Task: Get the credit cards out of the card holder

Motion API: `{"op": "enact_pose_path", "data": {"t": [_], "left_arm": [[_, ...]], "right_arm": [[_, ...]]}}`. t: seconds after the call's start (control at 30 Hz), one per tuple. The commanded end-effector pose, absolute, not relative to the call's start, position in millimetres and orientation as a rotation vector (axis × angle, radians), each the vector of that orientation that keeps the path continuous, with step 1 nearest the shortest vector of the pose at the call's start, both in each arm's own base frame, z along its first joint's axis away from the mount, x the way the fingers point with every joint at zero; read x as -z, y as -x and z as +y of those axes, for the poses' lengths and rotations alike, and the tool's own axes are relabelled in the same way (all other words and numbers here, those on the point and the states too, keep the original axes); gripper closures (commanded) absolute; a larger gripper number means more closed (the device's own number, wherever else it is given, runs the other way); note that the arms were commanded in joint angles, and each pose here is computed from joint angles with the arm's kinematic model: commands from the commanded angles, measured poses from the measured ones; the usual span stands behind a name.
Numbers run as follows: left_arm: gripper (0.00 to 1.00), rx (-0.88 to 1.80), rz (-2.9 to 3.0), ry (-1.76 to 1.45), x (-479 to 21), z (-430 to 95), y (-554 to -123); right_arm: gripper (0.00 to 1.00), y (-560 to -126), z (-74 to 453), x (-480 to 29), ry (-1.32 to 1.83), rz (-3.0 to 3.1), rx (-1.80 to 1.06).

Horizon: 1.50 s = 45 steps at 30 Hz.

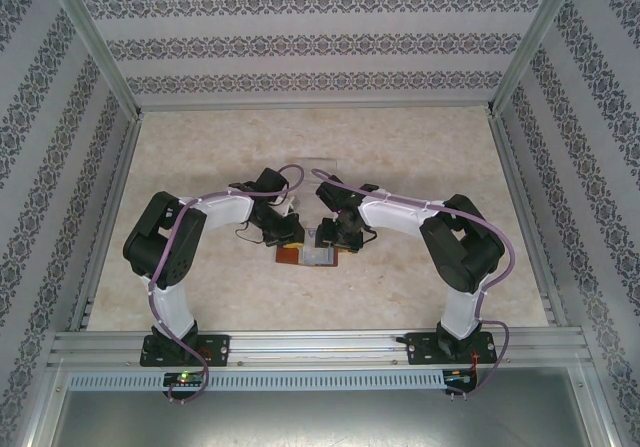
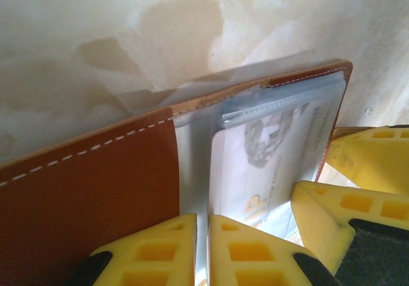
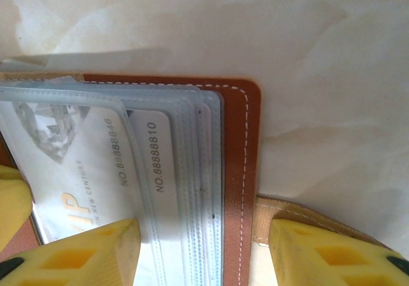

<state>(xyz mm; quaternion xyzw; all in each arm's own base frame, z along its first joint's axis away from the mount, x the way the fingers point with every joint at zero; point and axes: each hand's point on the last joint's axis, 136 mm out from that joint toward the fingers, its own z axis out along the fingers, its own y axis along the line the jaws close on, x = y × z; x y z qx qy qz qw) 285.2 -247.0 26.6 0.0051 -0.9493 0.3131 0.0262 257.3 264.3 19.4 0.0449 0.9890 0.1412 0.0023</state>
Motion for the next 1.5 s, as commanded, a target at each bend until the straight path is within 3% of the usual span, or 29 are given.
{"op": "enact_pose_path", "data": {"t": [0.0, 0.27, 0.7, 1.03, 1.47], "left_arm": [[0.89, -0.856, -2.959, 0.001, -21, -237, -279], [0.91, -0.849, -2.968, 0.004, -23, -236, -280], [0.91, -0.889, -2.974, -0.005, -30, -239, -283], [0.89, -1.478, -2.779, -0.239, -52, -270, -307], [0.83, -1.273, -2.848, -0.230, -30, -252, -294]], "right_arm": [[0.42, -249, 251, -4, -0.179, 3.139, -0.354], [0.38, -250, 247, -6, -0.210, 3.126, -0.363], [0.47, -250, 246, -6, -0.223, 3.121, -0.382], [0.47, -248, 247, -5, -0.216, 3.129, -0.392], [0.48, -246, 248, -6, -0.210, 3.131, -0.391]]}}
